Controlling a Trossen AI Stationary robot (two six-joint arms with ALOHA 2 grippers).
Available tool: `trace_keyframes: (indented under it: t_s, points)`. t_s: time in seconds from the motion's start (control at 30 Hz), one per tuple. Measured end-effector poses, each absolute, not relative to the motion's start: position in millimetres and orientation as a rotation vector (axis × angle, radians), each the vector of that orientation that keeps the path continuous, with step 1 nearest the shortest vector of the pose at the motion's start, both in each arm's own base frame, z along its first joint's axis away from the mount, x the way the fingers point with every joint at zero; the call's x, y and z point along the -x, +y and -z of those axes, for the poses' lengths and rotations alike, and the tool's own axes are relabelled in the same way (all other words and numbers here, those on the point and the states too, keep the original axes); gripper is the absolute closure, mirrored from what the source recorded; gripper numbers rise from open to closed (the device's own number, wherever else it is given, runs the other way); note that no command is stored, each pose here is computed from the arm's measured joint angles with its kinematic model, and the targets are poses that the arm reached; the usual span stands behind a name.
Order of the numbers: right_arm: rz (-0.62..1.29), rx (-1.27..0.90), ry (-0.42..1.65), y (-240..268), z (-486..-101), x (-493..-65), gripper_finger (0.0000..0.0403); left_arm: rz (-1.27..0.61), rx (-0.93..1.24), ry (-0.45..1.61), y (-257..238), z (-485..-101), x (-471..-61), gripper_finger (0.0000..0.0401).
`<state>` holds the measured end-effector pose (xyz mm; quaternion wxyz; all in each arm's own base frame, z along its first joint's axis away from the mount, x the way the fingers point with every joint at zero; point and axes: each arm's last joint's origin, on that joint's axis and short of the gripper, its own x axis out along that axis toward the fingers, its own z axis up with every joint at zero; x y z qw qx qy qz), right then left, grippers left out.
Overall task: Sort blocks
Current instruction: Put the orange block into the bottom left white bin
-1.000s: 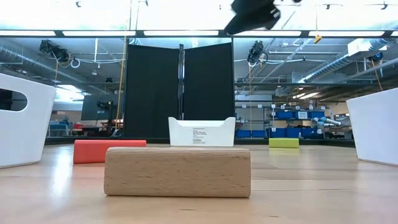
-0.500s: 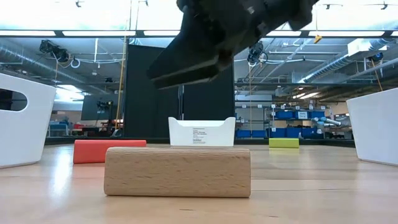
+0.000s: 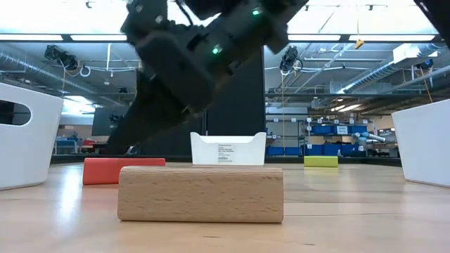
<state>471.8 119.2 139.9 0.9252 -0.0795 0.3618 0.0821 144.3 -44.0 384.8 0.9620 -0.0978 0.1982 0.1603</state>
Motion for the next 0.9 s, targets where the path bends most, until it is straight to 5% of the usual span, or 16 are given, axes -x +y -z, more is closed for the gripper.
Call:
trace_keyframes:
  t_s: [0.3, 0.53, 0.7, 0.9]
  points:
    - [-0.196, 0.188, 0.908, 116.2, -118.9, -486.0, 0.0181, -0.329, 0.189, 0.401, -43.9, -384.8, -144.4, 0.0174]
    - [-0.213, 0.219, 0.909, 117.5, -120.3, -485.0, 0.0337, -0.330, 0.187, 0.401, -43.8, -384.8, -144.4, 0.0174]
    - [-0.169, 0.273, 0.937, 113.0, -137.1, -477.9, 0.0332, -0.331, 0.185, 0.405, -44.5, -384.1, -146.0, 0.0174]
    - [-0.094, 0.340, 0.939, 117.7, -200.7, -441.6, 0.0332, -0.344, 0.165, 0.433, -48.3, -379.2, -155.2, 0.0174]
